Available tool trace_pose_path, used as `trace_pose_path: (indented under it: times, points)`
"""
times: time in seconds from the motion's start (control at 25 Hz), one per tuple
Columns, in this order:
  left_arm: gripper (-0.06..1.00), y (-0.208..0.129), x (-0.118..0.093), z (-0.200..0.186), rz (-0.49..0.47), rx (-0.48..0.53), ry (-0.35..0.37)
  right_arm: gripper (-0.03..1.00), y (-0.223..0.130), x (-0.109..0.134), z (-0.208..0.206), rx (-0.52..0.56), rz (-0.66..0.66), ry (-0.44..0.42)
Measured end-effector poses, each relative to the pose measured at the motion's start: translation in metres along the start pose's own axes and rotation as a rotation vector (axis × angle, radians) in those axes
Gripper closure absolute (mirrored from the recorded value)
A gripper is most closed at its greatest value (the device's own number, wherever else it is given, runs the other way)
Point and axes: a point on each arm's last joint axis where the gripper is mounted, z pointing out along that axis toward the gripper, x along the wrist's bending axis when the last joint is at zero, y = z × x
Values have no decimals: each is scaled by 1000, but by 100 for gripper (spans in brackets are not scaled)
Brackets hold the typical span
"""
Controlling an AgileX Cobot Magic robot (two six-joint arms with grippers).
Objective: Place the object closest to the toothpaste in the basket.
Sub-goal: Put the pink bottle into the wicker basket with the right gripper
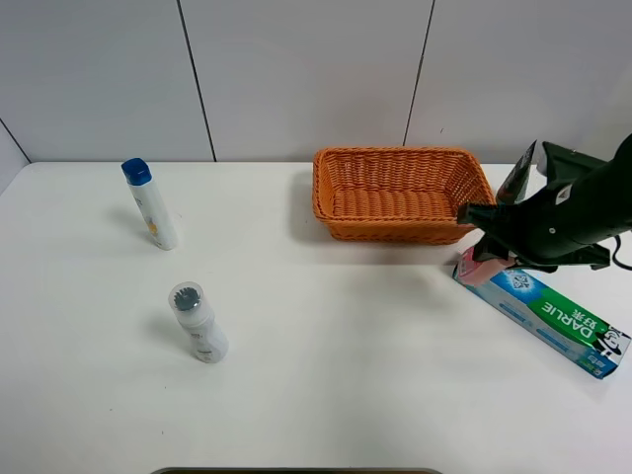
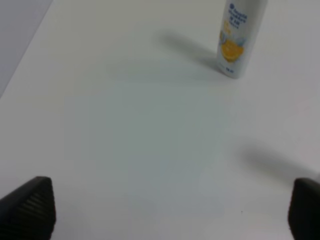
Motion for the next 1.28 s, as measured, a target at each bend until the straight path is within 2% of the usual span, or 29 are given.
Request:
trace_pose_path:
  times: [0.32, 0.48, 0.6, 0.88, 1.28]
  points:
    - [0, 0, 0, 0, 0, 0, 0, 59, 7, 4, -55, -203, -133, 40]
    - [0, 0, 0, 0, 0, 0, 0, 59, 26, 16, -80, -311, -202, 55]
    - [0, 0, 0, 0, 0, 0, 0, 59, 40, 26, -88, -350, -236, 64]
    - [0, 0, 0, 0, 0, 0, 0, 59, 76, 51, -60, -315, -301, 57]
    - [0, 0, 0, 0, 0, 0, 0, 59, 119, 72, 13, -224, -342, 23]
